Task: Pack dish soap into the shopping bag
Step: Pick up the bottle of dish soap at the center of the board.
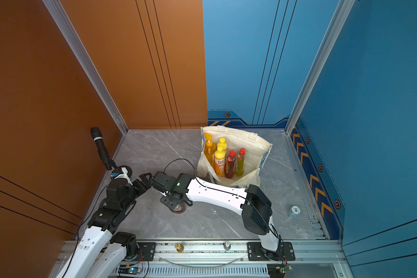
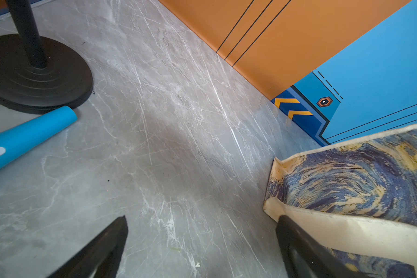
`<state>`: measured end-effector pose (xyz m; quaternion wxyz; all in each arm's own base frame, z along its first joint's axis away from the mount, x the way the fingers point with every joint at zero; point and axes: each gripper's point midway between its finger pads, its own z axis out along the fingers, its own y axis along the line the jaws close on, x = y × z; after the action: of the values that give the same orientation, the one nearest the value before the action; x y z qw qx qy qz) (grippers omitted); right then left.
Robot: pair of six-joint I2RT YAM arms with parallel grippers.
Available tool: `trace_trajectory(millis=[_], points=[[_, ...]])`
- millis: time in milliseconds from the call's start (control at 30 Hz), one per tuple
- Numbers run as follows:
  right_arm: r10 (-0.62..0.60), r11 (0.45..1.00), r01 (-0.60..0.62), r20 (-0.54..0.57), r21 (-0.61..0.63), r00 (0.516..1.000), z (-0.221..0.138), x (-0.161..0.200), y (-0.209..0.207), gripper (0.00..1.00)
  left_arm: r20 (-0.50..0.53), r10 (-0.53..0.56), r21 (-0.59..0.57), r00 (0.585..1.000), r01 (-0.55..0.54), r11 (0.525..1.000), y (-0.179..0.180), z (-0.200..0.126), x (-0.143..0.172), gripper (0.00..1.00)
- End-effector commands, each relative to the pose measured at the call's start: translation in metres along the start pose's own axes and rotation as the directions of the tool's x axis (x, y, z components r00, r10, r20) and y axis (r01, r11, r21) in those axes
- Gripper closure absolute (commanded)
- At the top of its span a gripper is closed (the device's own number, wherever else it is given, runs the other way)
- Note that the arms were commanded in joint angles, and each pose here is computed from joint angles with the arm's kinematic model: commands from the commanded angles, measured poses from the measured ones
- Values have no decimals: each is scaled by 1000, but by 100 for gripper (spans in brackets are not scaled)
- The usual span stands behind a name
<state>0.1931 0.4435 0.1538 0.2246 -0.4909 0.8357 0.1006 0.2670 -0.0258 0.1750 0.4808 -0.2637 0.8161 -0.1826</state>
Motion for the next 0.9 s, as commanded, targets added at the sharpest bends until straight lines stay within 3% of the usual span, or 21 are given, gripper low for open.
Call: trace_trajectory(millis=[0,400,600,867], points=[[5,1000,-5,8,0,1000,-3,3,0,59,-7,-12,-14,1000,12,1000,6,2,4,2],[2,1000,-2,10,26,1000,-4,5,-2,60,32,-76,-22,997,77,997,9,-1,-5,2],[15,999,-16,11,31,1000,0,6,-5,50,31,-54,7,998,54,999,3,-4,-7,2],[29,999,-29,17,21,999,2,5,-5,46,47,-53,26,997,52,998,2,-5,-7,2]])
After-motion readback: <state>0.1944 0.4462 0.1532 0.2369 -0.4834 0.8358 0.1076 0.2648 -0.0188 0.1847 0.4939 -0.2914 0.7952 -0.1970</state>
